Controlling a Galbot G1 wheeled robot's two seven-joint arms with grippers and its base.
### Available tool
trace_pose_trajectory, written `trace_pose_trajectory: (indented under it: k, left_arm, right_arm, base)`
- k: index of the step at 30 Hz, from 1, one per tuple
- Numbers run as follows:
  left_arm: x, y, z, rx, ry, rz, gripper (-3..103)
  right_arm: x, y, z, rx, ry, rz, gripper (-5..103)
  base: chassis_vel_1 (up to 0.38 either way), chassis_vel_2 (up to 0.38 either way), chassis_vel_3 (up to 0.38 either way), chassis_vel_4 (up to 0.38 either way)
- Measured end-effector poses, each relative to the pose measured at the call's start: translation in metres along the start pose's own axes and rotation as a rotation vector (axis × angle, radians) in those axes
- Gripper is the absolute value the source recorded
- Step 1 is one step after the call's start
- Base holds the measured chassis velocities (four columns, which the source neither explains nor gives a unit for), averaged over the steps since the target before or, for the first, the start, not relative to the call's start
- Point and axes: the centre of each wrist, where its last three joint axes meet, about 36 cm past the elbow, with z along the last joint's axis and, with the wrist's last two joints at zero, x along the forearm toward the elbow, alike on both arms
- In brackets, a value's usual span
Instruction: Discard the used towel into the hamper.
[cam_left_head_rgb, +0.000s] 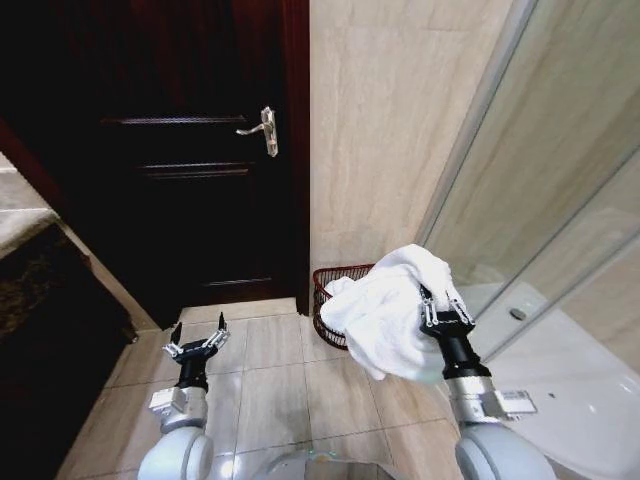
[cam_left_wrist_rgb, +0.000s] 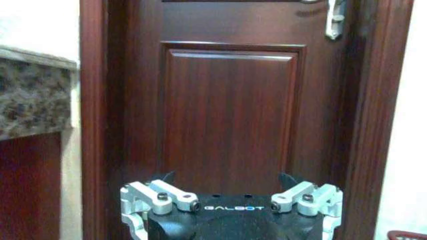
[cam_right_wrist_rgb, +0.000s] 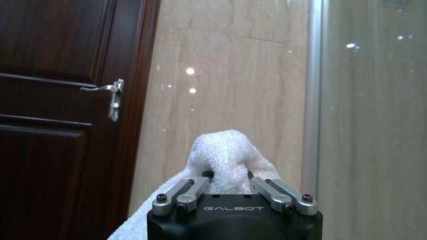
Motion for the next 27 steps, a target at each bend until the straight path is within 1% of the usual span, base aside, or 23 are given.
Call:
trace_pose_trajectory:
  k: [13,27]
  left_arm:
    - [-0.0005,0.0005,0.0026,-0.01,-0.011,-0.01,100]
    - [0.0004,-0.0009,0.0012,-0.011,0.003,-0.017,100]
  right_arm:
    - [0.0,-0.0008,0.0017,0.001,-0.001,-0.004,18]
    - [-0.0007,-0.0017,0.0035,0.003,0.002,-0.013,18]
  base:
    - [0.012,0.012,0.014,0.012]
    - [0.0,0.0,0.0,0.0]
